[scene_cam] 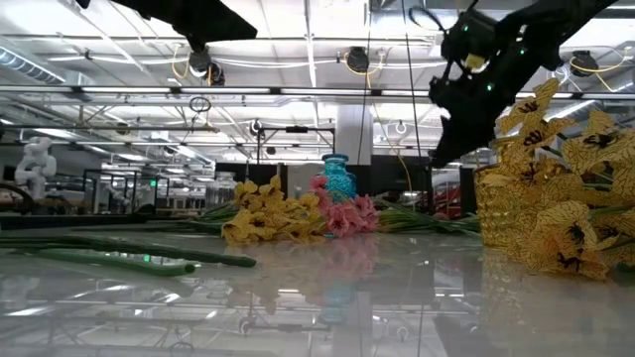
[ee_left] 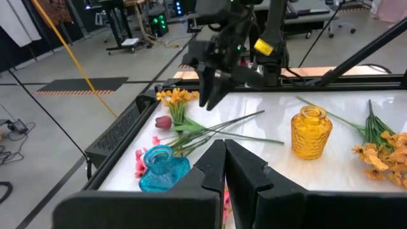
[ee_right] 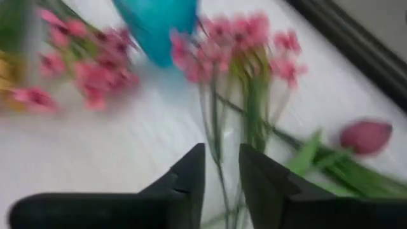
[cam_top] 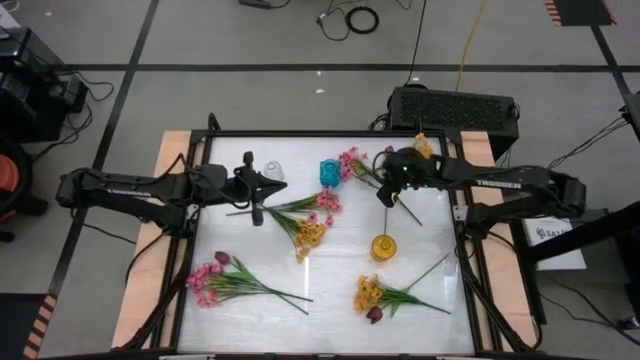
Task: Sort flowers into vase by color
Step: Put the top pink flowers into the transparent vase
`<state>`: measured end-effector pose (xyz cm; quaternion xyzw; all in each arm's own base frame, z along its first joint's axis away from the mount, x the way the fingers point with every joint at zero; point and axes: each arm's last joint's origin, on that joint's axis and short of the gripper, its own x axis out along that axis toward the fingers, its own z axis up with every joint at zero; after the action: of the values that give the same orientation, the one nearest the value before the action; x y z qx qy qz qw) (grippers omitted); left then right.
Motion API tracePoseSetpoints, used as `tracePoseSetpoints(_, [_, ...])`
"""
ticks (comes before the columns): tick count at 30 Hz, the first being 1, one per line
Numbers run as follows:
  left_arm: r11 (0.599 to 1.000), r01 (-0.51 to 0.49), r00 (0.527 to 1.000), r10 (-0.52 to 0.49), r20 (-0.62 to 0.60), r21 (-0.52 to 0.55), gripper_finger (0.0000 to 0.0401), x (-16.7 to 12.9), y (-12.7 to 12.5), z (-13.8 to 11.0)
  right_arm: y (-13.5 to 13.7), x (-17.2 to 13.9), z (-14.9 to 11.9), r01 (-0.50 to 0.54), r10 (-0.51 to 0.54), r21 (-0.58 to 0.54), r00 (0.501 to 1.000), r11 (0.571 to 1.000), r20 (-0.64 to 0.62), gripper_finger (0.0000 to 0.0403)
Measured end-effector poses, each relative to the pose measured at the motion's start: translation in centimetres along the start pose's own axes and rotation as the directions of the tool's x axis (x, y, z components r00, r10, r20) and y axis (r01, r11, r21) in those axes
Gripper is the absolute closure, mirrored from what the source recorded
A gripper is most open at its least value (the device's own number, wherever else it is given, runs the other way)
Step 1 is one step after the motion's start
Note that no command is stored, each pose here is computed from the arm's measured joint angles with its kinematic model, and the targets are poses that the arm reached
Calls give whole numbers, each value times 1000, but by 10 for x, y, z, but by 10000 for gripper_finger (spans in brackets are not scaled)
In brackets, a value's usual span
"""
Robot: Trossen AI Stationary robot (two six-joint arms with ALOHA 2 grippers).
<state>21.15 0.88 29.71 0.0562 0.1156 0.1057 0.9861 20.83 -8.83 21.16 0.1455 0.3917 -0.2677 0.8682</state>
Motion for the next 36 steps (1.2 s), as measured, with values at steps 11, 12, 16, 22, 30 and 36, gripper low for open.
tracePoseSetpoints(11, [1000, 1, 1000, -1, -1, -5, 387, 0, 0, 0, -5, 22, -7, 30, -23, 53, 993, 998, -117, 197])
tracePoseSetpoints(12, [1000, 1, 1000, -1, -1, -5, 387, 0, 0, 0, -5, 25, -8, 29, -25, 31, 992, 999, -124, 192])
tracePoseSetpoints(16, [1000, 1, 1000, -1, 1, -7, 387, 0, 0, 0, -12, 41, -11, 51, -48, 13, 983, 999, -179, 180])
tracePoseSetpoints(22, [1000, 1, 1000, 0, 3, -7, 387, 0, 0, 0, -18, 53, -13, 73, -66, 25, 977, 997, -201, 179])
tracePoseSetpoints(30, [1000, 0, 1000, 0, 3, -7, 387, 0, 0, 0, -17, 74, -16, 73, -71, -1, 975, 997, -210, 182])
tracePoseSetpoints(36, [1000, 1, 1000, -1, 3, -7, 387, 0, 0, 0, -17, 84, -20, 79, -76, 3, 967, 997, -242, 243])
